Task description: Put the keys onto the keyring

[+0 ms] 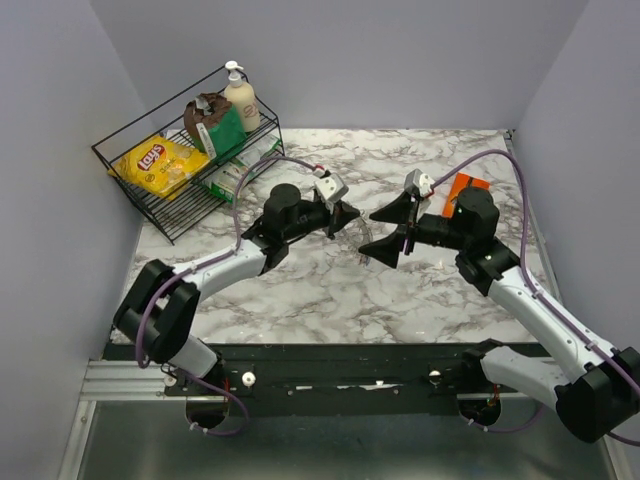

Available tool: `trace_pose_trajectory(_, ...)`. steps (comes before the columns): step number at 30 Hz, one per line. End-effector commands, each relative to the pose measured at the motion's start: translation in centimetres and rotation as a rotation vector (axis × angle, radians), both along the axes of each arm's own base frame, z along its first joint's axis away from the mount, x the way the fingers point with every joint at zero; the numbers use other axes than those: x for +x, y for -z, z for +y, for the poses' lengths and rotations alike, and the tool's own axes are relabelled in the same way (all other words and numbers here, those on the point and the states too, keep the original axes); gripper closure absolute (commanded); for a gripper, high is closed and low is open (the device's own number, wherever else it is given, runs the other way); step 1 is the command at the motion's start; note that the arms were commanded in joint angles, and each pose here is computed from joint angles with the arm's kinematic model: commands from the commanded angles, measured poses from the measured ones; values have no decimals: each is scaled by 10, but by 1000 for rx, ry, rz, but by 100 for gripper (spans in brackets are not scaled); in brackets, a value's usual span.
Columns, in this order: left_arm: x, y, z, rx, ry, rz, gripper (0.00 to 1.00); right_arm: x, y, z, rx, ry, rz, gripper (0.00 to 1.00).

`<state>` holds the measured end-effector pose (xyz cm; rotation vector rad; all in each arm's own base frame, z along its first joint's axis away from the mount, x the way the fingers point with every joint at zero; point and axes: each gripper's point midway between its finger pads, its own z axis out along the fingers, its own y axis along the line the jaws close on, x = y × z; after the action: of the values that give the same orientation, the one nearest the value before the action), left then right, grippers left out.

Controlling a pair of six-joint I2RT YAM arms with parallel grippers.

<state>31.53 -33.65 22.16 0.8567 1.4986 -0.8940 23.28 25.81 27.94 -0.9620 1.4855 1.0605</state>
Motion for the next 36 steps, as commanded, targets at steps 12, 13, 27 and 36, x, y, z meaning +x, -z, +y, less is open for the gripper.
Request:
trace_pose_trajectory(12, 91, 41, -32, -40, -46, -17, 100, -7, 11, -10, -26, 46, -6, 0)
trace_pose_trajectory(13, 91, 43, -31, -60, -57, -32, 100, -7, 13, -10, -28, 47, -1, 0)
trace_pose_trajectory(27, 32, 107, 18, -8, -143, 188, 92, -7, 22, -7, -41, 19, 27, 0)
trace_pose_trajectory(36, 21, 130, 29, 16, -173, 247, 51, -8, 22, -5, -41, 4, 29, 0)
